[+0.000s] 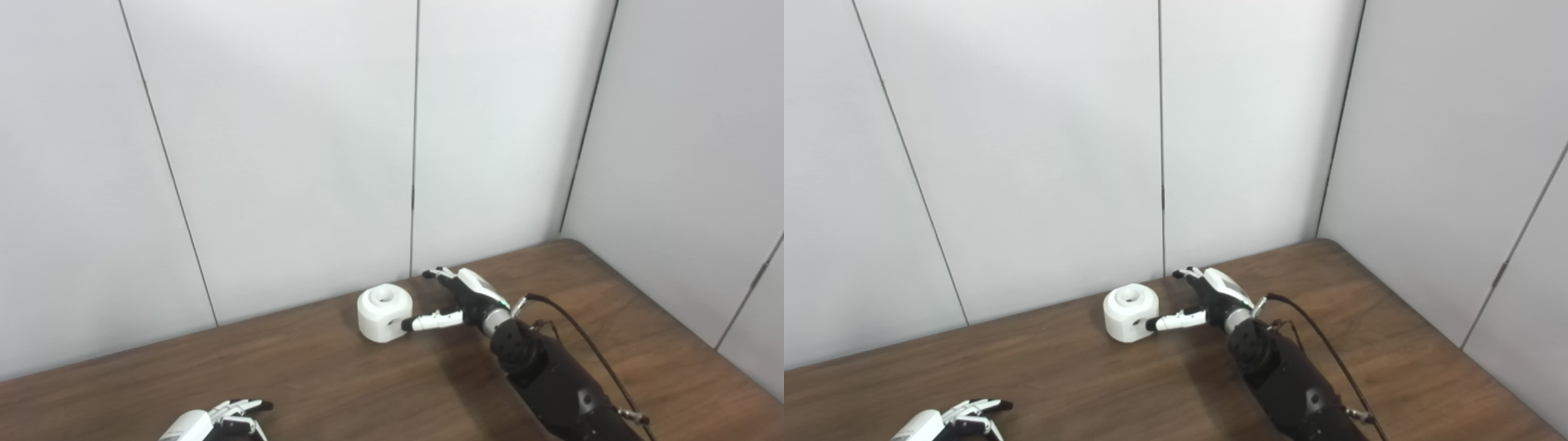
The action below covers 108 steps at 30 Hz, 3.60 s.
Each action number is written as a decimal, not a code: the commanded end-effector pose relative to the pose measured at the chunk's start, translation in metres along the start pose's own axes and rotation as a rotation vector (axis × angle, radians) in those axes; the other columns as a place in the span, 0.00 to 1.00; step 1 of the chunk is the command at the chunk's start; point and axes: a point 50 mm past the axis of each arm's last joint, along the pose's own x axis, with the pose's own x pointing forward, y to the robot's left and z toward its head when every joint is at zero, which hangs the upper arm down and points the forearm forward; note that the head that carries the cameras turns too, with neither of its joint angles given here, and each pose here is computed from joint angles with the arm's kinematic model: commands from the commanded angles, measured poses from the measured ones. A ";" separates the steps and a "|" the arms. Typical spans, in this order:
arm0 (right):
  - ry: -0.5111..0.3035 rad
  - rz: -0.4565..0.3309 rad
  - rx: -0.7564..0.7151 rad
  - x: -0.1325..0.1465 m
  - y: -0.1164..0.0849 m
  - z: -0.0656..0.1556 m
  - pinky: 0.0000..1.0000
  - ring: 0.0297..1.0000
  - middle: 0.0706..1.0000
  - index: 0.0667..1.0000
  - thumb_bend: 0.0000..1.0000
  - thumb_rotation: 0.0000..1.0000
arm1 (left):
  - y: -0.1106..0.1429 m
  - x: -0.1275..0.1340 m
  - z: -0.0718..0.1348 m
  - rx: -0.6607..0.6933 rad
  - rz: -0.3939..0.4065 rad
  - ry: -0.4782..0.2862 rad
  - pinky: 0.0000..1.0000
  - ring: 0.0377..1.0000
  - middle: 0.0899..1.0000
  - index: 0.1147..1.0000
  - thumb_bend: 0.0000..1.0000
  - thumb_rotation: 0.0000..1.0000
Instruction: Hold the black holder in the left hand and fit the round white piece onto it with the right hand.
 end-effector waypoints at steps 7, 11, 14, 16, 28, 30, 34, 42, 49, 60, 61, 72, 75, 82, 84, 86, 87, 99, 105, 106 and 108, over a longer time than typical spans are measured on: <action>-0.074 -0.033 -0.005 0.011 -0.013 0.028 0.93 1.00 1.00 0.92 1.00 0.57 | -0.012 -0.009 -0.007 0.017 -0.082 0.070 0.94 0.91 0.87 0.41 0.51 0.04; -0.078 -0.012 0.011 0.015 -0.014 0.030 0.96 1.00 1.00 0.92 1.00 0.55 | -0.013 -0.010 -0.007 0.019 -0.084 0.072 0.95 0.91 0.87 0.41 0.51 0.04; -0.089 0.000 -0.006 0.019 -0.014 0.031 0.95 1.00 1.00 0.92 1.00 0.54 | -0.013 -0.010 -0.006 0.019 -0.080 0.067 0.94 0.90 0.87 0.41 0.51 0.04; -0.100 0.008 -0.017 0.022 -0.015 0.032 0.95 1.00 1.00 0.92 1.00 0.55 | -0.014 -0.010 -0.006 0.019 -0.079 0.065 0.93 0.90 0.87 0.41 0.51 0.04; -0.166 0.107 -0.147 0.038 -0.036 0.041 0.92 1.00 0.99 0.92 1.00 0.54 | -0.015 -0.014 -0.004 0.015 -0.080 0.082 0.94 0.90 0.87 0.41 0.51 0.04; -0.172 0.119 -0.154 0.039 -0.040 0.043 0.92 1.00 1.00 0.91 1.00 0.52 | -0.016 -0.015 -0.003 0.019 -0.081 0.083 0.94 0.90 0.87 0.41 0.51 0.04; -0.200 0.161 -0.222 0.042 -0.052 0.048 0.93 1.00 1.00 0.91 1.00 0.50 | -0.016 -0.015 -0.001 0.017 -0.082 0.091 0.96 0.91 0.87 0.41 0.51 0.04; -0.259 0.254 -0.398 0.047 -0.078 0.065 0.97 1.00 1.00 0.88 1.00 0.45 | -0.020 -0.018 0.001 0.031 -0.085 0.091 0.95 0.91 0.87 0.41 0.51 0.04; -0.314 0.290 -0.494 0.045 -0.086 0.085 1.00 1.00 1.00 0.87 1.00 0.41 | -0.021 -0.016 0.002 0.031 -0.090 0.083 0.96 0.91 0.87 0.41 0.51 0.04; -0.372 0.285 -0.560 0.044 -0.084 0.098 1.00 1.00 1.00 0.85 1.00 0.38 | -0.023 -0.017 0.003 0.032 -0.089 0.086 0.95 0.90 0.87 0.41 0.51 0.04; -0.374 0.284 -0.561 0.044 -0.084 0.098 1.00 1.00 1.00 0.85 1.00 0.39 | -0.023 -0.017 0.002 0.032 -0.089 0.086 0.95 0.90 0.87 0.41 0.51 0.04; -0.451 0.191 -0.611 0.045 -0.076 0.100 0.93 0.99 0.95 0.73 0.84 0.35 | -0.023 -0.020 0.002 0.028 -0.097 0.097 0.96 0.91 0.87 0.41 0.51 0.04; -0.474 0.149 -0.622 0.045 -0.073 0.098 0.90 0.96 0.92 0.53 0.60 0.22 | -0.023 -0.021 0.002 0.025 -0.096 0.098 0.96 0.91 0.87 0.41 0.51 0.04; -0.478 0.108 -0.635 0.046 -0.070 0.095 0.89 0.93 0.89 0.45 0.50 0.15 | -0.024 -0.020 0.000 0.024 -0.093 0.093 0.95 0.91 0.87 0.41 0.51 0.04; -0.476 0.104 -0.640 0.045 -0.071 0.095 0.89 0.93 0.89 0.45 0.50 0.14 | -0.023 -0.020 0.001 0.023 -0.092 0.093 0.95 0.91 0.87 0.41 0.51 0.04; -0.476 0.100 -0.641 0.045 -0.071 0.094 0.89 0.93 0.89 0.45 0.50 0.14 | -0.022 -0.020 0.001 0.023 -0.090 0.093 0.95 0.91 0.87 0.41 0.51 0.04; -0.478 0.097 -0.637 0.045 -0.072 0.094 0.88 0.93 0.89 0.45 0.50 0.14 | -0.022 -0.019 0.001 0.024 -0.091 0.095 0.95 0.90 0.87 0.41 0.51 0.04; -0.519 0.072 -0.594 0.030 -0.079 0.099 0.86 0.93 0.89 0.45 0.50 0.14 | -0.017 -0.015 0.004 0.024 -0.081 0.094 0.98 0.91 0.88 0.41 0.51 0.04; -0.550 0.061 -0.565 0.016 -0.080 0.107 0.86 0.94 0.89 0.45 0.50 0.14 | -0.016 -0.011 0.005 0.021 -0.065 0.081 0.96 0.91 0.88 0.41 0.51 0.04; -0.552 0.060 -0.560 0.014 -0.080 0.108 0.86 0.94 0.89 0.45 0.50 0.14 | -0.015 -0.011 0.005 0.020 -0.064 0.081 0.96 0.91 0.88 0.41 0.51 0.04; -0.563 0.054 -0.549 0.008 -0.079 0.111 0.87 0.95 0.89 0.45 0.50 0.15 | -0.015 -0.009 0.006 0.023 -0.062 0.081 0.97 0.91 0.88 0.41 0.51 0.04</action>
